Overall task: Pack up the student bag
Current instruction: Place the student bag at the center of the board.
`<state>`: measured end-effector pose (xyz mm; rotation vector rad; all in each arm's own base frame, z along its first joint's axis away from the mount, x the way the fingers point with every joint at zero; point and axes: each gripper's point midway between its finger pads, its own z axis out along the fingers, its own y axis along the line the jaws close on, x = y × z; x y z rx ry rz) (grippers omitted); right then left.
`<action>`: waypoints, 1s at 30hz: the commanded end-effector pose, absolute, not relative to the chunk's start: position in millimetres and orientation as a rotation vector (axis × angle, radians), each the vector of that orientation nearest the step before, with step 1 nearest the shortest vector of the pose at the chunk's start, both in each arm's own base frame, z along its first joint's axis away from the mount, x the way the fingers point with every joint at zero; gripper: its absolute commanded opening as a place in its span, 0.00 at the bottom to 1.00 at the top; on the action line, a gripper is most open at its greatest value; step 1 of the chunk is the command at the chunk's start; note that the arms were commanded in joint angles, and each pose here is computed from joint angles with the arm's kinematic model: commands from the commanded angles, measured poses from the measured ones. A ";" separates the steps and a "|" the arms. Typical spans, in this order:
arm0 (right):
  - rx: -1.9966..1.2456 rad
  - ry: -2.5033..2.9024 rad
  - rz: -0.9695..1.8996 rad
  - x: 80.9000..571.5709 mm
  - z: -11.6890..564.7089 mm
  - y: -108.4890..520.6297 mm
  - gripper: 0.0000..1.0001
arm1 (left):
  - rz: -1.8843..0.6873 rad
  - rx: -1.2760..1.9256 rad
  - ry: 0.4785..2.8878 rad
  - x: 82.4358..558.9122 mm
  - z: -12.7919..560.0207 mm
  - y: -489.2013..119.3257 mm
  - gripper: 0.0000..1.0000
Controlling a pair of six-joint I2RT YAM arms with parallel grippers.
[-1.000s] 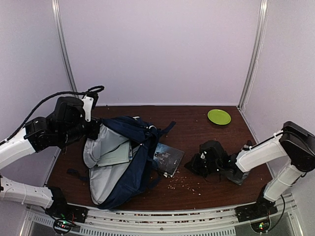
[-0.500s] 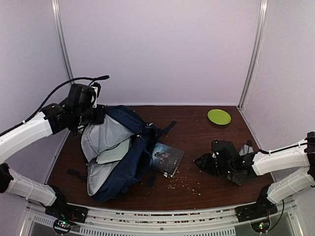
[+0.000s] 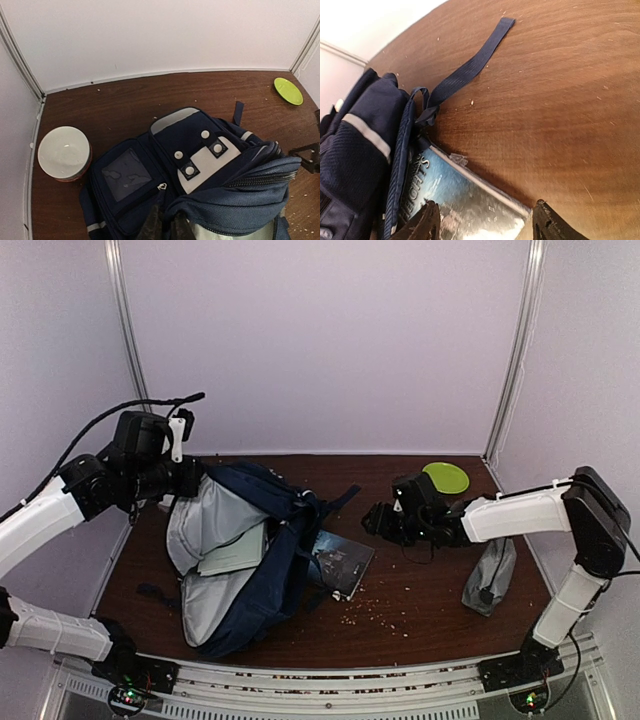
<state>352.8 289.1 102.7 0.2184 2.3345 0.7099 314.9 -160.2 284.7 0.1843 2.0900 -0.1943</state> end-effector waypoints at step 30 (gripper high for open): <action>0.007 2.613 0.722 320.4 9.7 307.6 0.34 | -0.378 0.299 2.187 239.8 270.4 -225.1 0.80</action>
